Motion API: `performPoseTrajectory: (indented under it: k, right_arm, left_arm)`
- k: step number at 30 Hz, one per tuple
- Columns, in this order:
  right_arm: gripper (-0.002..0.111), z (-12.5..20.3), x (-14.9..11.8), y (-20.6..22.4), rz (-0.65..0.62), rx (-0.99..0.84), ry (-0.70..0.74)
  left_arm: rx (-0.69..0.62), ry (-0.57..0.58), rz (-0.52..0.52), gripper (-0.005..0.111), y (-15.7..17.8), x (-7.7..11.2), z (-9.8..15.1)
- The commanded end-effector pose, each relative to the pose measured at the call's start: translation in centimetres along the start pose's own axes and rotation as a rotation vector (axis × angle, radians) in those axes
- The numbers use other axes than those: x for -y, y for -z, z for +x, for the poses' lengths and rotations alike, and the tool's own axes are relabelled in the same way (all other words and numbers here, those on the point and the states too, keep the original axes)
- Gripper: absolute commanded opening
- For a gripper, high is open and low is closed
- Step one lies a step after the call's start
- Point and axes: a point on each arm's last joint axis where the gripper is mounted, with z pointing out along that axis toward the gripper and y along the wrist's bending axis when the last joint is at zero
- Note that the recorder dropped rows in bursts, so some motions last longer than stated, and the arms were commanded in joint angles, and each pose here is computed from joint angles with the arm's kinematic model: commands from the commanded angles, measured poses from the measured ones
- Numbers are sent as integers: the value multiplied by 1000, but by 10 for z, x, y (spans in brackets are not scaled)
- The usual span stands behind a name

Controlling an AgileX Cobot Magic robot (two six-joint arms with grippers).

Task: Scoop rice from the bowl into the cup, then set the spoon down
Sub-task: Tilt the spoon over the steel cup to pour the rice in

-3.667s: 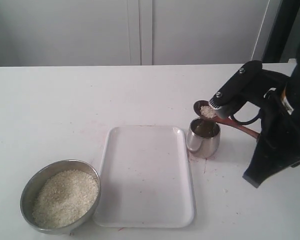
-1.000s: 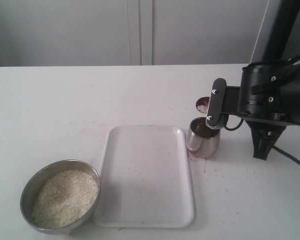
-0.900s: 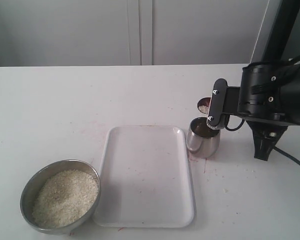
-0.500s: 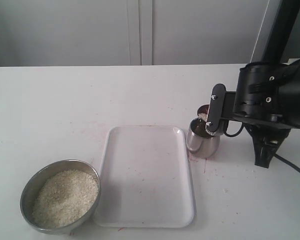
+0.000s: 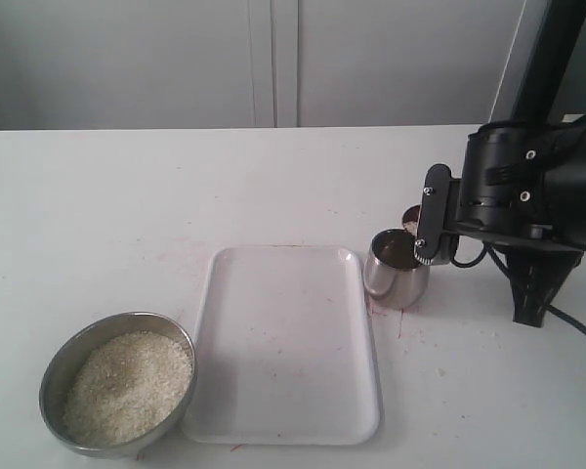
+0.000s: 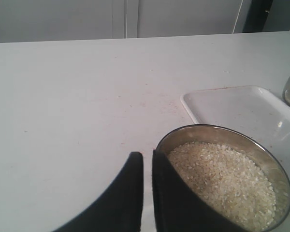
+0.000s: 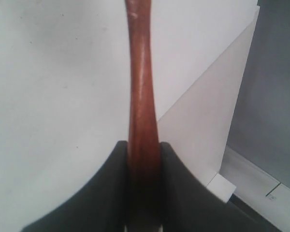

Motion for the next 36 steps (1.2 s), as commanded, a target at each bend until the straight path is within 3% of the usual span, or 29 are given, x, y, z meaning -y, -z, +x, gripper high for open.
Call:
performPoseTrajectory:
  k: [1,22,36]
  right_arm:
    - [0,1,2,1,27,1,72]
    - [0,-1,10,2,116,20,225]
    - [0,-3,21,4,240,11,299]
  left_arm:
    - [-3,7,10,14,0,1,-1]
    - [-3,7,10,14,0,1,-1]
    - [-3,7,10,14,0,1,-1]
